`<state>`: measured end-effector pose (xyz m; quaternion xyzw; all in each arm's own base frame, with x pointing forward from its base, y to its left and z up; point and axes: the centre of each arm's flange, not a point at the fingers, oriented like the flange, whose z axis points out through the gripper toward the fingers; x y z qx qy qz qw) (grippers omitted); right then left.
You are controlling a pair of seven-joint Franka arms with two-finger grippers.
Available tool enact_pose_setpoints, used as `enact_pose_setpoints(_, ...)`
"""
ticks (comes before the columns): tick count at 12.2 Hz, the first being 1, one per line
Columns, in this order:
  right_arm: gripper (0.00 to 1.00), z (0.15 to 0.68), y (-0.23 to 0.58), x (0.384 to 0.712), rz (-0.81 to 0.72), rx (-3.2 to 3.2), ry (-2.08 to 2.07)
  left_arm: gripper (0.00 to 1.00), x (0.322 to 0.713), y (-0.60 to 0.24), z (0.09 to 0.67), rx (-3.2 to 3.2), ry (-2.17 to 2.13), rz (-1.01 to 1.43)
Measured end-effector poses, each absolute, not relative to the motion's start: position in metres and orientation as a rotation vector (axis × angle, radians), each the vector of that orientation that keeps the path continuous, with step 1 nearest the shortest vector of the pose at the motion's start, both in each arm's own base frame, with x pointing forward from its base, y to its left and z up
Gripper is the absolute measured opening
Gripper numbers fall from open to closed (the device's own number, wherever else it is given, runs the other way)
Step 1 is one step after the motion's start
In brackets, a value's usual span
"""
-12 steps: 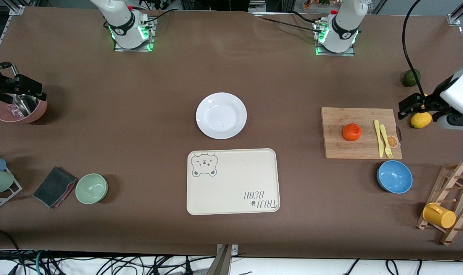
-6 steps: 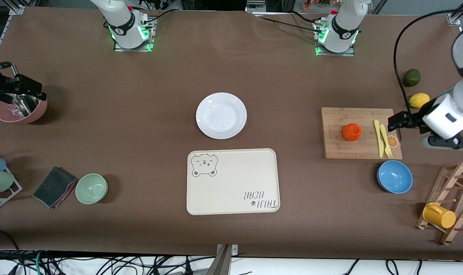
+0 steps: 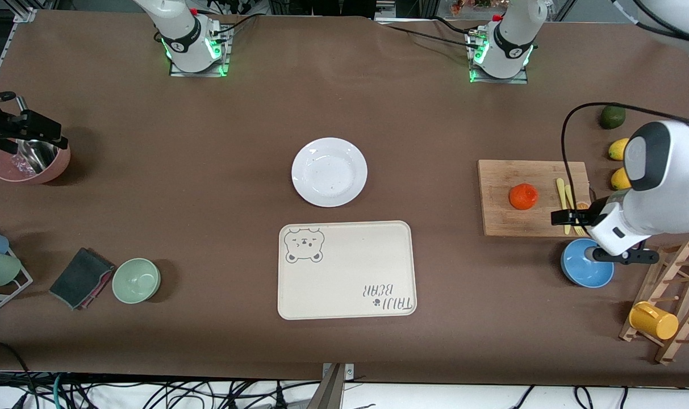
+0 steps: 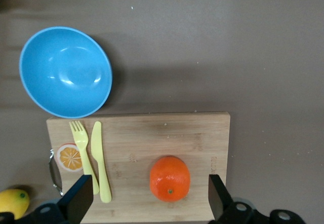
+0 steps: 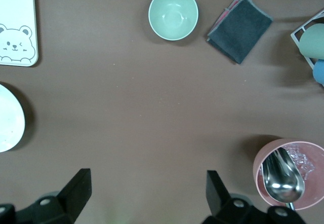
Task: Place orange and plate with both arms
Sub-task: 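Move the left gripper over the orange on the cutting board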
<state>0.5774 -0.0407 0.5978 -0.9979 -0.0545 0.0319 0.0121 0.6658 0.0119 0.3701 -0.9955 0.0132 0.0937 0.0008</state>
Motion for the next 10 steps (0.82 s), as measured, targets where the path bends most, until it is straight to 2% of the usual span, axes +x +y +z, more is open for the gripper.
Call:
enact_pose_setpoints(3, 1.00, 0.600, -0.049, 0.576, 0.095, -3.112, -0.174, 1.00, 0.652, 0.006, 0.329, -3.132, 0.056, 0.236)
enact_pose_setpoints(6, 1.00, 0.600, -0.048, 0.576, 0.095, -3.112, -0.176, 1.00, 0.613, 0.004, 0.282, -3.137, 0.052, 0.131)
enact_pose_setpoints(10, 1.00, 0.600, -0.046, 0.576, 0.094, -3.111, -0.183, 1.00, 0.585, -0.002, 0.255, -3.139, 0.060, 0.135)
